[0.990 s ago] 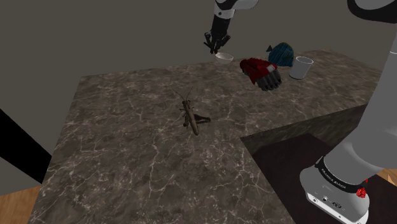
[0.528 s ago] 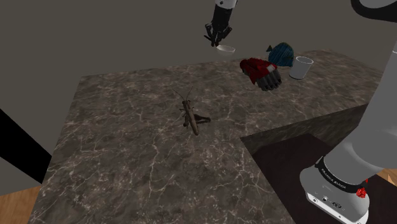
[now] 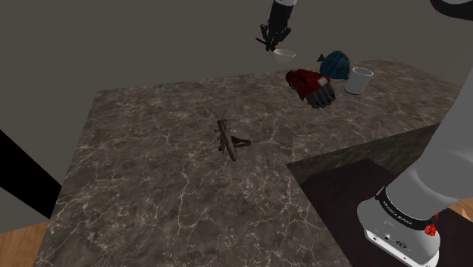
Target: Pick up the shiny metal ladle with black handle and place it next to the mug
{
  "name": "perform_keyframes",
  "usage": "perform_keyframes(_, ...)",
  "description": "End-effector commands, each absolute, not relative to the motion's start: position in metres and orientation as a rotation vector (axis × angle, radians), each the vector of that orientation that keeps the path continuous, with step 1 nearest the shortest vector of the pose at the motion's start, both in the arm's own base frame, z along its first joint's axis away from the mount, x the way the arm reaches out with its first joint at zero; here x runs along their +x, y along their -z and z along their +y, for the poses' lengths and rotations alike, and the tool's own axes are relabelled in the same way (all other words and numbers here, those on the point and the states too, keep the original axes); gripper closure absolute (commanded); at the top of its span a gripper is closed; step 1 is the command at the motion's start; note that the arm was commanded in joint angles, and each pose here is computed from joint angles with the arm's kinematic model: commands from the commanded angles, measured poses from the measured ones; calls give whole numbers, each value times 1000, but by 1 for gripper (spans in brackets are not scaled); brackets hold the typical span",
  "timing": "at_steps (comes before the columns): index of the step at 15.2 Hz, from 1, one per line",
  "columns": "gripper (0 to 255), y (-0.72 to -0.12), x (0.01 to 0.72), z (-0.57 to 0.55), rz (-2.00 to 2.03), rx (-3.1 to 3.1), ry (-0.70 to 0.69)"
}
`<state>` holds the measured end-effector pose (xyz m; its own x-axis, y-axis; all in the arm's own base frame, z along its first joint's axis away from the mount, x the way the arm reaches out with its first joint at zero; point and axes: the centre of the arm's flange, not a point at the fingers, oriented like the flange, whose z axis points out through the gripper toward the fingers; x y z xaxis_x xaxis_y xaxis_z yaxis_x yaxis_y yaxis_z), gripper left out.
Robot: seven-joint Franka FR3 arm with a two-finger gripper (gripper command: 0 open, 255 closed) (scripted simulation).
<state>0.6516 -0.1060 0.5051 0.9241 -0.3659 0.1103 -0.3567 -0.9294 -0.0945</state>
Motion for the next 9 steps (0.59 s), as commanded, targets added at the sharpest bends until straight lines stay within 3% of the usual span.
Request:
perform_keyframes(1,255,-506,644,-131,564,-3010,194)
perform_keyframes(9,255,-506,611,-231,564,-3010,194)
